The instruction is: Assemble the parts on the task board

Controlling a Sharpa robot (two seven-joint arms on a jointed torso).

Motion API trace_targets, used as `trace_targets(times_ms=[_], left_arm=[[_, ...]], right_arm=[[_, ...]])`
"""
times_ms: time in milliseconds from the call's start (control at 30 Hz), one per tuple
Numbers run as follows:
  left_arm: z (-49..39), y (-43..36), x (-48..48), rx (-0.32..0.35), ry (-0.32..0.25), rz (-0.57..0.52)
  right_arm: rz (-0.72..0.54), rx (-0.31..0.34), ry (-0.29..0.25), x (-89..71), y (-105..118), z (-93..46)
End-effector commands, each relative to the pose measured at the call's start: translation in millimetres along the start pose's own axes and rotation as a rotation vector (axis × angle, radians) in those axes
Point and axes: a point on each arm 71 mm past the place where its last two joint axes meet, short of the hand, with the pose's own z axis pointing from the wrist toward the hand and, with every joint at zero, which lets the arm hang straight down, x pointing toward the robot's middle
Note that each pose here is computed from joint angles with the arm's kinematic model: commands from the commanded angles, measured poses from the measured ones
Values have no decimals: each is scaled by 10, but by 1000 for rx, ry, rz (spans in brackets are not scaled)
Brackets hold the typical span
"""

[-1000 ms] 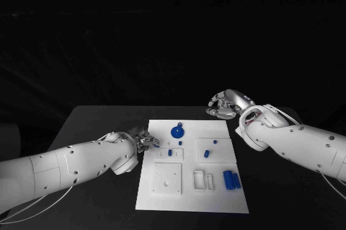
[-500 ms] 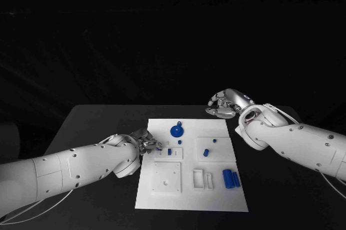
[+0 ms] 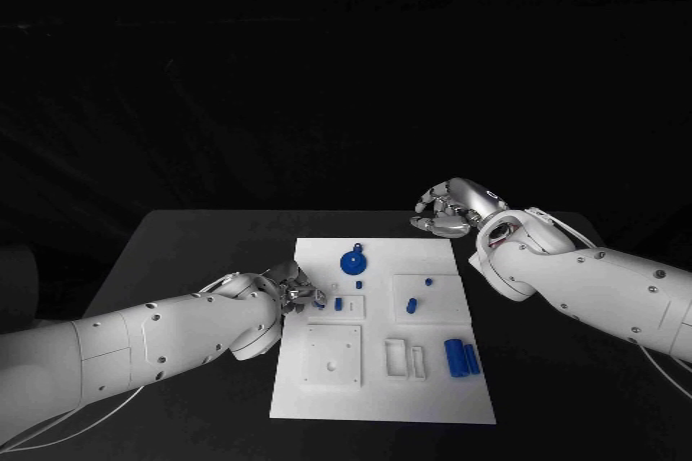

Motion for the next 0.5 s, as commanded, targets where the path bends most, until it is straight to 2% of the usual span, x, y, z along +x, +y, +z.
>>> trace_targets(times_ms=[33, 500], left_arm=[[4, -14, 22, 10, 21, 30], [5, 4, 48, 5, 66, 77]], right_arm=[[-3, -10, 11, 11, 4, -3], [-3, -11, 13, 17, 5, -8]])
